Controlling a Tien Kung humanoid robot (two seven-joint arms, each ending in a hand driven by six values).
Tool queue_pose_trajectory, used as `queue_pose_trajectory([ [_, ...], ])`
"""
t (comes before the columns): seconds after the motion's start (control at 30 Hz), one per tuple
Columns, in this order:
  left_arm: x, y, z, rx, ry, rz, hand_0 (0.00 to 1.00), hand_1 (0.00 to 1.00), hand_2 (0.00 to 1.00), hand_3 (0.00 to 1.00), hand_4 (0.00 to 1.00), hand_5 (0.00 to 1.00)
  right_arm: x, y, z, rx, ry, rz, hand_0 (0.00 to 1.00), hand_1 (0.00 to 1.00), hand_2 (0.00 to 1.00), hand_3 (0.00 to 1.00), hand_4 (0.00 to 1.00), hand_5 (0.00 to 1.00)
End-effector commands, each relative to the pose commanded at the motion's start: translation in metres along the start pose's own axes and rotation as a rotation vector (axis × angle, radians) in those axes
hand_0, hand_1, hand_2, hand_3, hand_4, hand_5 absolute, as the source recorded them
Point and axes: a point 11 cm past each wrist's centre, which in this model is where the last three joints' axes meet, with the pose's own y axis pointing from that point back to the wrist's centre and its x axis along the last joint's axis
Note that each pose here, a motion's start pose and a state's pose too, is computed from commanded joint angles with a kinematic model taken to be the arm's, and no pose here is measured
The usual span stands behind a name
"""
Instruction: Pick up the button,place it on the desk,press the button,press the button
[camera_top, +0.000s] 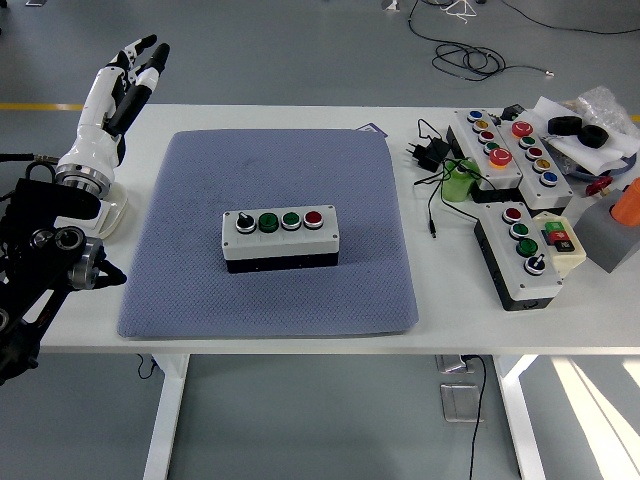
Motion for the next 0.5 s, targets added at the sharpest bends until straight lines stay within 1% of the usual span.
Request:
queue_pose_trajectory([
  [0.03,0.007,0.0,-0.003,0.012,0.038,0.017,0.857,0.907,0.98,0.931,0.74,0.944,0.0,0.0,-0.001,0.001,-0.002,-0.001,0.787,0.797,0.817,0.751,0.412,0.479],
  [0.07,0.009,-0.001,-0.006,0.026,0.075,0.022,0.857,0.907,0.98,0.931,0.74,0.944,0.0,0.0,-0.001,0.001,-0.003,-0.001,0.787,0.797,0.817,0.751,0.412,0.479],
  [0.1,0.013,0.0,-0.01,0.044,0.118,0.028,0.848,0.901,0.97,0.925,0.726,0.983,0.0,0.0,-0.001,0.002,-0.005,-0.001,0.787,0.797,0.817,0.751,0.412,0.479],
  [0.17,0.017,0.001,-0.017,0.081,0.183,0.036,0.848,0.901,0.97,0.925,0.726,0.983,-0.001,0.0,-0.002,0.003,-0.006,-0.002,0.787,0.797,0.817,0.751,0.412,0.479],
  [0.33,0.023,0.003,-0.029,0.118,0.228,0.038,0.832,0.886,0.964,0.918,0.73,0.979,-0.001,0.001,-0.002,0.003,-0.007,-0.002,0.787,0.797,0.817,0.751,0.412,0.479],
  [0.47,0.022,0.004,-0.035,0.135,0.255,0.008,0.832,0.886,0.964,0.918,0.73,0.979,-0.002,0.001,-0.003,0.003,-0.006,-0.002,0.787,0.797,0.817,0.751,0.412,0.479],
  [0.5,0.021,0.004,-0.035,0.136,0.262,-0.003,0.82,0.857,0.918,0.878,0.725,0.998,-0.002,0.001,-0.003,0.004,-0.007,-0.003,0.787,0.797,0.817,0.751,0.412,0.479],
])
